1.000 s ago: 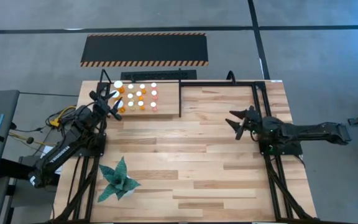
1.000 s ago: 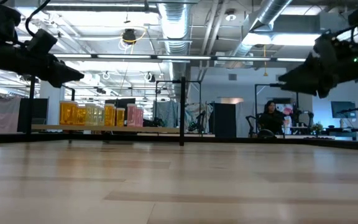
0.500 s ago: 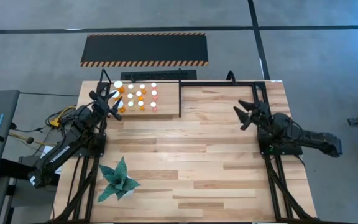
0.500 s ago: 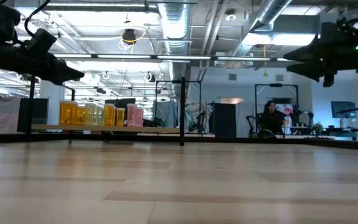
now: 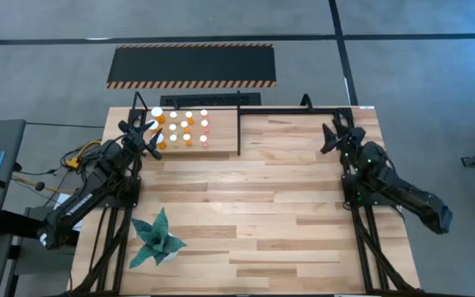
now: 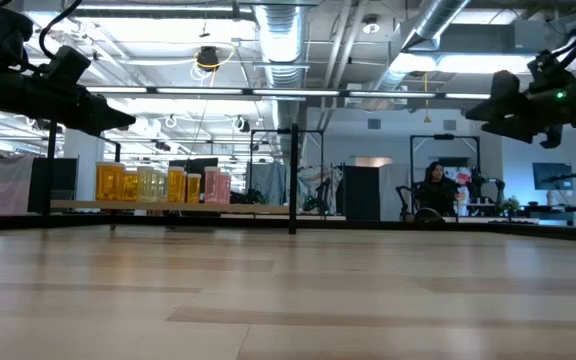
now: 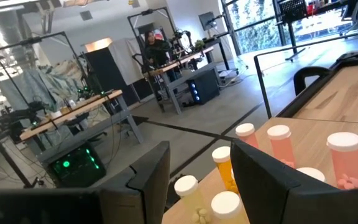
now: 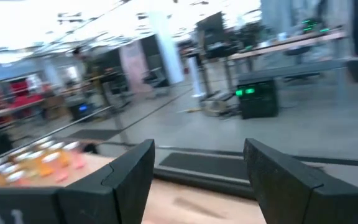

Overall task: Pick and place medicine bottles onto shelf by color
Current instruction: Return to Home Position

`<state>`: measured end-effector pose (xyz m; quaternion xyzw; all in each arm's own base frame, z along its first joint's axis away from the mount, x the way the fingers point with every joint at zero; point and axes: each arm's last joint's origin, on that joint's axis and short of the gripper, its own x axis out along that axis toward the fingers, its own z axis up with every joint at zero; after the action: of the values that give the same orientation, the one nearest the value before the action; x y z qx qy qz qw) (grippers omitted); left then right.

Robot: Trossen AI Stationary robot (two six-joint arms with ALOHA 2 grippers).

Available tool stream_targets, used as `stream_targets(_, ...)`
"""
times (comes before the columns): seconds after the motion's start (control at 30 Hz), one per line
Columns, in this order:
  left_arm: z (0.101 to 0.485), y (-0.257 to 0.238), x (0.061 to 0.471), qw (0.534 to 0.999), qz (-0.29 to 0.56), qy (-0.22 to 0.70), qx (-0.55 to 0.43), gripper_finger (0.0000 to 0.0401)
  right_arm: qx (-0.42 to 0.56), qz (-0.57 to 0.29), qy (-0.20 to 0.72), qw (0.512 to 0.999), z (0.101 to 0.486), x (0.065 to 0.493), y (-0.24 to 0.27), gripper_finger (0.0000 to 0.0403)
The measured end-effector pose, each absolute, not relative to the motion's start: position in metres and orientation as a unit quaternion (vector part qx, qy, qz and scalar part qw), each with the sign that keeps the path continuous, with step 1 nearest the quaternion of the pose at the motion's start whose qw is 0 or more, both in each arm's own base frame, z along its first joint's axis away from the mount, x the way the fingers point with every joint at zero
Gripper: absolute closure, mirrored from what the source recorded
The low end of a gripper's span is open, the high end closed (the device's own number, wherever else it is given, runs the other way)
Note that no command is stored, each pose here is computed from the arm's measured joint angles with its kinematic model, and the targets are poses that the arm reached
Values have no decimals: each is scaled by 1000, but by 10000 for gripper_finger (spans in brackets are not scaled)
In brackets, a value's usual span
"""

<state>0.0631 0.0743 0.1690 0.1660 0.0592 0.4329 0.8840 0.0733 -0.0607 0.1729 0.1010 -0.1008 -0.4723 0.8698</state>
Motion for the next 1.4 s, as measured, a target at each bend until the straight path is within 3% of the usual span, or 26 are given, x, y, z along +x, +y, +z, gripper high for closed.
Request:
stream_targets(0.43,169,74,63,884,433,59,166,241,88,-579,-109,803,172,56,-77,132)
stream_targets(1.4,169,74,63,885,433,57,162,241,88,-581,-108,802,172,55,-77,132)
